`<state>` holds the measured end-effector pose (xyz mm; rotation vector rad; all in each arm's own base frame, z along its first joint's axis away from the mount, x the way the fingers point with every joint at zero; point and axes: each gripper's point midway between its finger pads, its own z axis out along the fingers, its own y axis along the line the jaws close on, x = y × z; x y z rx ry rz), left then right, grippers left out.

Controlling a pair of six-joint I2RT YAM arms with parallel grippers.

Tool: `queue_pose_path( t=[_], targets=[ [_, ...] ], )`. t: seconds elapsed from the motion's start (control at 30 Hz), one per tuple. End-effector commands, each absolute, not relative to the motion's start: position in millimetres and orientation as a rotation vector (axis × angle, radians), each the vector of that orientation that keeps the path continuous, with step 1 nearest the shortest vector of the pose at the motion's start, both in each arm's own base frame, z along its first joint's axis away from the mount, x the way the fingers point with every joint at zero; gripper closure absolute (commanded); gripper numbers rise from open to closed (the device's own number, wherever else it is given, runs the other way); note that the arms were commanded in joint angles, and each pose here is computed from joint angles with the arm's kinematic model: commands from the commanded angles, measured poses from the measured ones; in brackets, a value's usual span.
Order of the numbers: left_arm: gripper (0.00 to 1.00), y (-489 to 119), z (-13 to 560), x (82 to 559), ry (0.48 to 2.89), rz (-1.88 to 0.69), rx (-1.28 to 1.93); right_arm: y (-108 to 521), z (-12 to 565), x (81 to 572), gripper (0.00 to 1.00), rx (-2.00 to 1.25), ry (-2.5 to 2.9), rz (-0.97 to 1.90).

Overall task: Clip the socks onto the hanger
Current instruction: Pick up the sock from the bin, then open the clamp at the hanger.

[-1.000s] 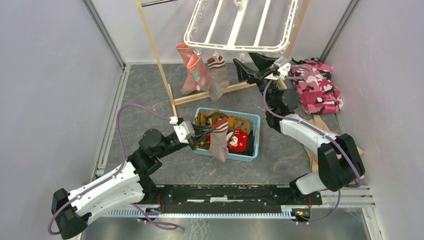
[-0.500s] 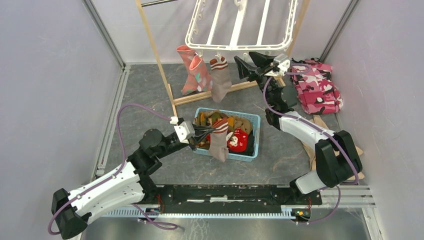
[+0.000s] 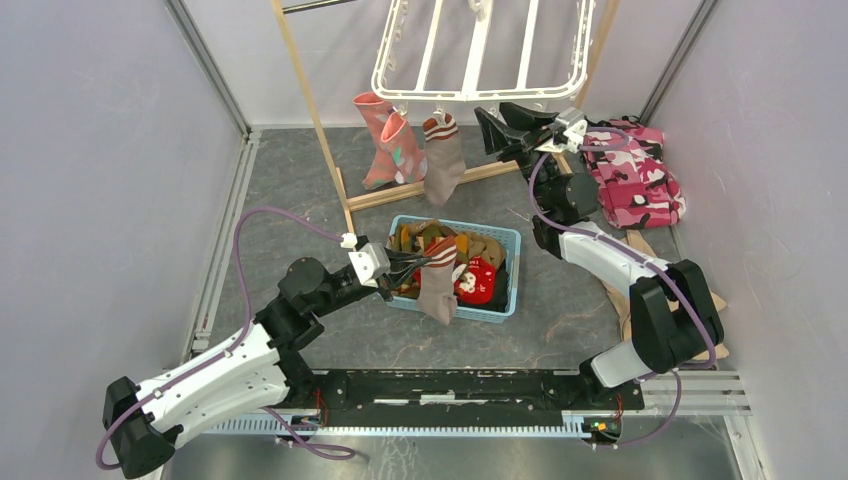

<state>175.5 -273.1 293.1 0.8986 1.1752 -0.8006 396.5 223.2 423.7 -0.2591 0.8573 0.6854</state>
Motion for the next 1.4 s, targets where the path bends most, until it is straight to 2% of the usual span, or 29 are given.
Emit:
queue_pose_path(
  t=[0.0, 0.23, 0.4, 0.5, 0.8, 1.0, 1.37],
  targets=[
    [0.98, -272.6, 316.4, 174.5, 1.099, -0.785, 0.9, 218.4, 452.3, 383.8, 0.48, -0.257, 0.758, 0.71],
    [0.98, -272.7, 317.0, 174.2, 1.099, -0.787, 0.9, 217.1, 450.1, 384.5, 0.5, -0.26, 0.769, 0.713],
    [0.98, -273.1, 317.9, 174.2, 1.097, -0.788, 0.901, 217.0, 450.7, 383.3, 0.56, -0.265, 0.769, 0.715],
    [0.98, -273.6, 318.8, 173.4, 1.094, -0.792, 0.903, 217.9, 451.7, 382.7, 0.63, -0.27, 0.768, 0.72],
    [0.98, -273.9, 322.1, 179.0, 1.107, -0.784, 0.875, 221.2, 455.0, 379.8, 0.95, -0.284, 0.771, 0.751],
    [0.98, -286.1, 334.6, 206.6, 1.128, -0.749, 0.822, 222.4, 454.7, 378.5, 0.98, -0.273, 0.788, 0.785],
    [0.98, -292.9, 361.2, 293.9, 1.12, -0.769, 0.775, 223.8, 454.5, 379.4, 0.99, -0.28, 0.835, 0.787]
  ],
)
